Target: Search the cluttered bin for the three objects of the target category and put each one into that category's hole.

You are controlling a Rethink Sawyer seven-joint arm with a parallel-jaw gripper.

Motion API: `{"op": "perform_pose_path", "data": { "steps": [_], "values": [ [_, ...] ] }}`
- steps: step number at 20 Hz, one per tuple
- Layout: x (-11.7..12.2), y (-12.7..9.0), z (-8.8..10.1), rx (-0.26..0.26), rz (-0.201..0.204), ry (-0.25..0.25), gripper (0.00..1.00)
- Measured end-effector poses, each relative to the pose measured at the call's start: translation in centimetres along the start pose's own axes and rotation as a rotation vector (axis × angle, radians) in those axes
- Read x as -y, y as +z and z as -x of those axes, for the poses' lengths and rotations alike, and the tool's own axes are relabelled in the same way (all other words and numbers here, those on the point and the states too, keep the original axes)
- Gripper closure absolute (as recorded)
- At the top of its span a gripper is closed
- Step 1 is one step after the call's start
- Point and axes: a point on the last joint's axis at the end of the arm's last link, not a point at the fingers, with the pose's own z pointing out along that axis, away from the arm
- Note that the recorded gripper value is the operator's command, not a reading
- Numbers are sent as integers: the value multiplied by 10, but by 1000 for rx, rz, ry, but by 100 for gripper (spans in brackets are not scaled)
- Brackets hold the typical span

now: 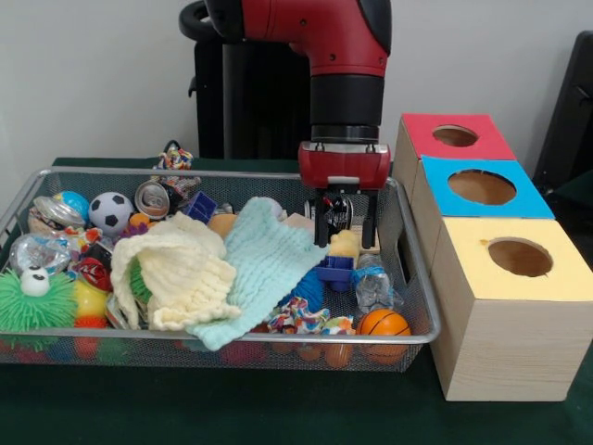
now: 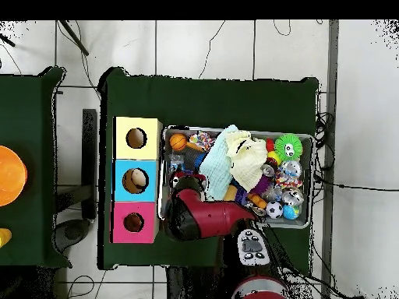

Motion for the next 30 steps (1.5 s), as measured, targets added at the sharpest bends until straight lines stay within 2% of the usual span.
{"op": "perform_pose_path", "data": {
  "steps": [5,19,30],
  "values": [
    [0,10,-12,3,5,13,0],
    [-2,33,-58,-87,10,23,0],
    [3,37,-65,-114,6,41,0]
  ]
}}
